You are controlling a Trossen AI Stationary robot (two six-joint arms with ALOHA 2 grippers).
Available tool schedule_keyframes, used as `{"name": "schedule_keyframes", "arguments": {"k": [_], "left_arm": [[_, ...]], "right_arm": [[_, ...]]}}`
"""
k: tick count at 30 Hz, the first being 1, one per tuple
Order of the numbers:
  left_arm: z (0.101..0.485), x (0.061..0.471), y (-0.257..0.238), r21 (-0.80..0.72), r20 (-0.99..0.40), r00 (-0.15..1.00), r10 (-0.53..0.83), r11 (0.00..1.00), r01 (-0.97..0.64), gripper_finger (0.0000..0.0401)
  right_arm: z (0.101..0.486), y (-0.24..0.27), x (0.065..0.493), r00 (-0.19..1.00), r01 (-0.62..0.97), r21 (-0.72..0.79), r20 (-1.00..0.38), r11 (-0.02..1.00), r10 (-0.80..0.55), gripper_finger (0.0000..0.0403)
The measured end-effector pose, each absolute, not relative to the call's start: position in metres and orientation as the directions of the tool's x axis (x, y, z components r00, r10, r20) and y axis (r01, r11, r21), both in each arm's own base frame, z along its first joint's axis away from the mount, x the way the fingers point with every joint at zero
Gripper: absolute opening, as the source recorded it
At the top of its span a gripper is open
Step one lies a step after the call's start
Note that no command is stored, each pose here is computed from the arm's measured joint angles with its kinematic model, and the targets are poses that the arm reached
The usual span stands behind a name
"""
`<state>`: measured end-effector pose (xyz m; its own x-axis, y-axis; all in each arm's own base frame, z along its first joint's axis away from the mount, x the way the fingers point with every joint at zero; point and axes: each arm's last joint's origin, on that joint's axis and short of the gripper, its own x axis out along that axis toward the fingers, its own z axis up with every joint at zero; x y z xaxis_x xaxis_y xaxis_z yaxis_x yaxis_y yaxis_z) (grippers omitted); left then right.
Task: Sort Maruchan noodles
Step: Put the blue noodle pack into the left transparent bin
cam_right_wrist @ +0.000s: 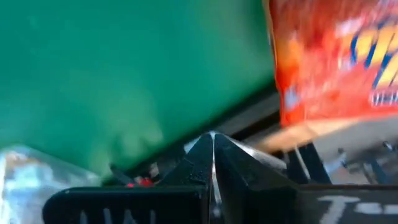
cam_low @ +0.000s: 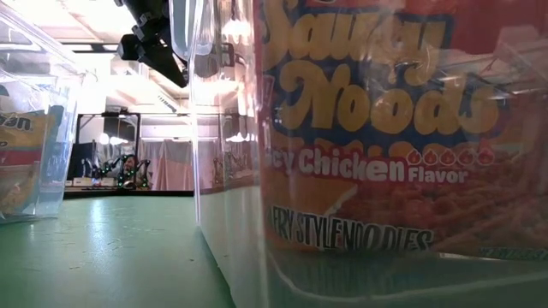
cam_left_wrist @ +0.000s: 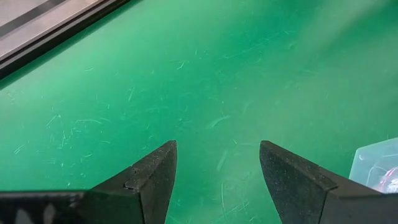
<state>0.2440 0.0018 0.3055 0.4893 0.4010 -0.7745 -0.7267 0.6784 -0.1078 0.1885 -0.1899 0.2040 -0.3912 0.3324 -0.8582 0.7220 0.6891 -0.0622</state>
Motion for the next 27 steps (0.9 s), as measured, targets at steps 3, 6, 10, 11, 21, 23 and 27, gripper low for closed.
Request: {"name": "schedule_keyframes", "arguments": {"k": [3,6,10,11,21,23,27], "left_arm": [[0.306,0.244,0.002,-0.108,-0.774,0.49,0.401,0.679,-0.726,0.0213],[0.306,0.244,0.002,-0.108,-0.774,0.489,0.401,0.679,-0.727,0.0213],[0.306,0.244,0.002,-0.108,-0.774,0.49,0.402,0.678,-0.727,0.0213],[0.306,0.244,0.002,-0.108,-0.774,0.49,0.402,0.678,-0.727,0.0213],[0.306,0.244,0.002,-0.109,-0.769,0.488,0.412,0.668,-0.736,0.0213],[0.306,0.244,0.002,-0.11,-0.769,0.488,0.412,0.667,-0.737,0.0213],[0.306,0.244,0.002,-0.121,-0.769,0.488,0.412,0.656,-0.745,0.0213]], "right_arm": [[0.208,-0.189,0.185,-0.381,0.713,-0.064,-0.872,0.699,0.308,0.0008],[0.227,-0.192,0.19,-0.269,0.731,-0.035,-0.932,0.681,0.241,0.0008],[0.257,-0.2,0.206,0.106,0.743,0.16,-0.987,0.65,0.122,0.0009],[0.264,-0.203,0.21,0.213,0.727,0.219,-0.973,0.651,0.09,0.0008],[0.275,-0.241,0.258,0.676,0.567,0.318,-0.706,0.76,-0.209,0.0008],[0.274,-0.252,0.269,0.735,0.534,0.301,-0.627,0.79,-0.258,0.0008],[0.273,-0.276,0.28,0.803,0.521,0.259,-0.473,0.813,-0.363,0.0008]]}}
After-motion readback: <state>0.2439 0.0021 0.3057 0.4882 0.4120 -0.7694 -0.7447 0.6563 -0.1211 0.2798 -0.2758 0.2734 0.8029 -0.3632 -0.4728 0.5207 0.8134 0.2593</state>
